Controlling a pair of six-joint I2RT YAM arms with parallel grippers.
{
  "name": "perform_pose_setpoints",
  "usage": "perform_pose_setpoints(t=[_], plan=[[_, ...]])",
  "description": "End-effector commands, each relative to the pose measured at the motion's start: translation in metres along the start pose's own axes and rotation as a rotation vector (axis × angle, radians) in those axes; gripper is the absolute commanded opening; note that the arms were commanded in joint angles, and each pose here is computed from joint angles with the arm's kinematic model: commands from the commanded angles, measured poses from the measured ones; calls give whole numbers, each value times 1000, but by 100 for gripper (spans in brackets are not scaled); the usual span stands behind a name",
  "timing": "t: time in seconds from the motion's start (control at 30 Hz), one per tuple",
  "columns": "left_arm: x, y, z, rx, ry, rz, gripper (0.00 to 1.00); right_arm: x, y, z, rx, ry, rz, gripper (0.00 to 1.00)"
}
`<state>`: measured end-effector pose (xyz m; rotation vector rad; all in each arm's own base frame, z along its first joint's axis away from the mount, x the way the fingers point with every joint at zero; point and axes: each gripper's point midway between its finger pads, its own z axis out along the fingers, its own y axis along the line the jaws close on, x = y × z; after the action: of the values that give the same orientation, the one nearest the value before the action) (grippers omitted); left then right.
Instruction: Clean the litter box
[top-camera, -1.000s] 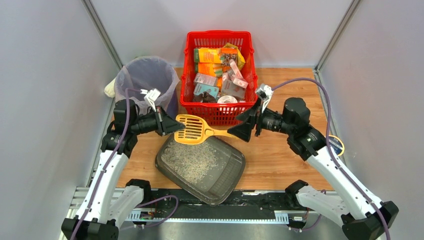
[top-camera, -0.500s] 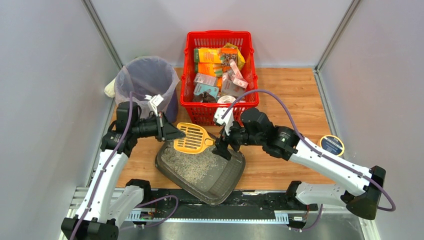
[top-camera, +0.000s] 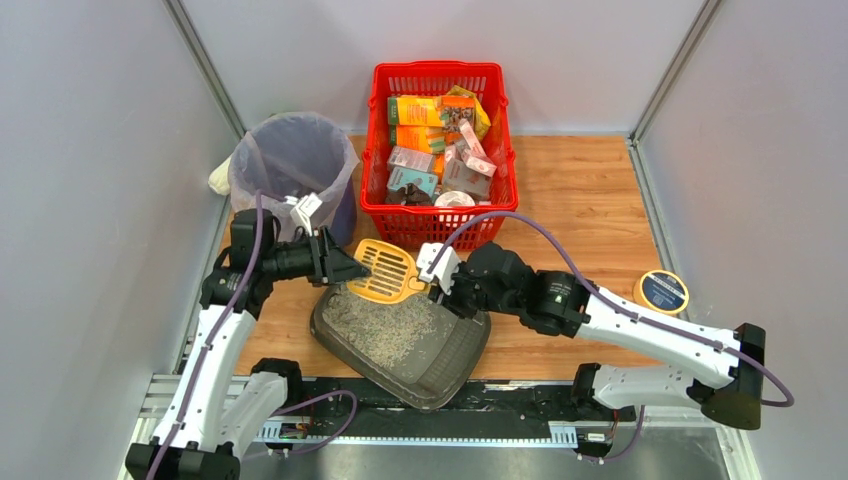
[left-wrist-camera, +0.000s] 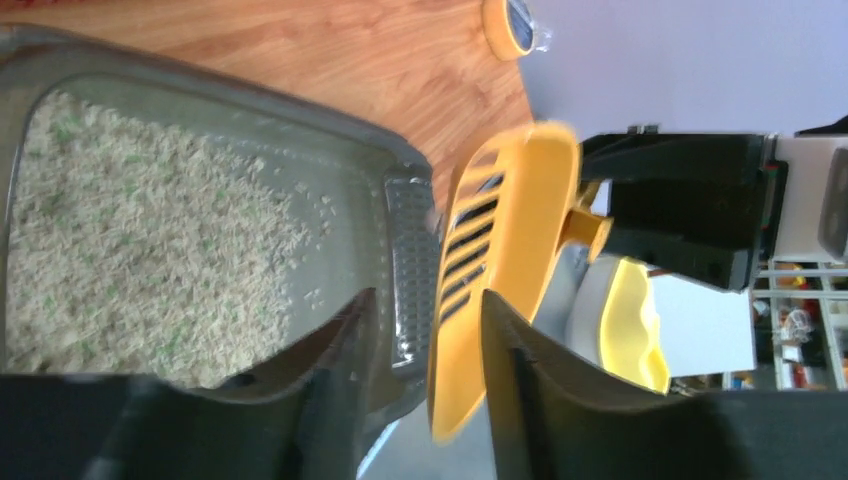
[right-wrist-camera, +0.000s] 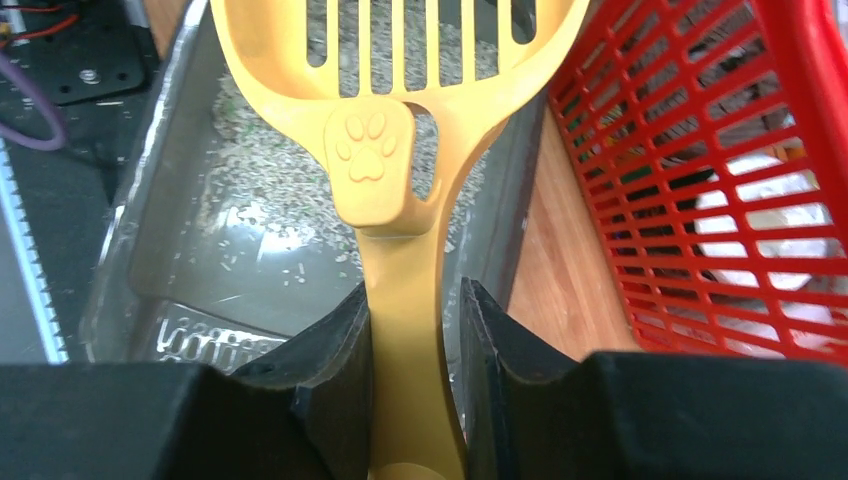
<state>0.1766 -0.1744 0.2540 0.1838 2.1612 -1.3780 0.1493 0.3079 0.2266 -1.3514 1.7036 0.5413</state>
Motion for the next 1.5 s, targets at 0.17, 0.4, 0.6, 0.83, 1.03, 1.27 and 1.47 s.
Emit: perform_pose_setpoints(t=[0.17, 0.4, 0.6, 0.83, 1.03, 1.27, 1.47], plan=[[3, 56, -50, -506, -75, 140, 72, 27, -17, -13, 71, 201, 25, 0], [22, 97, -98, -853, -75, 103, 73, 61, 0, -19, -24, 454, 45, 0], [55, 126, -93, -903, 81, 23, 73, 69, 6, 0, -86, 643, 28, 0], [67, 134, -89, -922, 138, 6, 73, 87, 15, 23, -146, 827, -5, 0], [76, 140, -78, -900, 245, -30, 68, 84, 31, 48, -218, 845, -23, 0], [87, 141, -63, -847, 357, -34, 62, 80, 48, 88, -291, 790, -5, 0], [92, 143, -56, -839, 406, -42, 55, 60, 52, 124, -266, 651, 66, 0]])
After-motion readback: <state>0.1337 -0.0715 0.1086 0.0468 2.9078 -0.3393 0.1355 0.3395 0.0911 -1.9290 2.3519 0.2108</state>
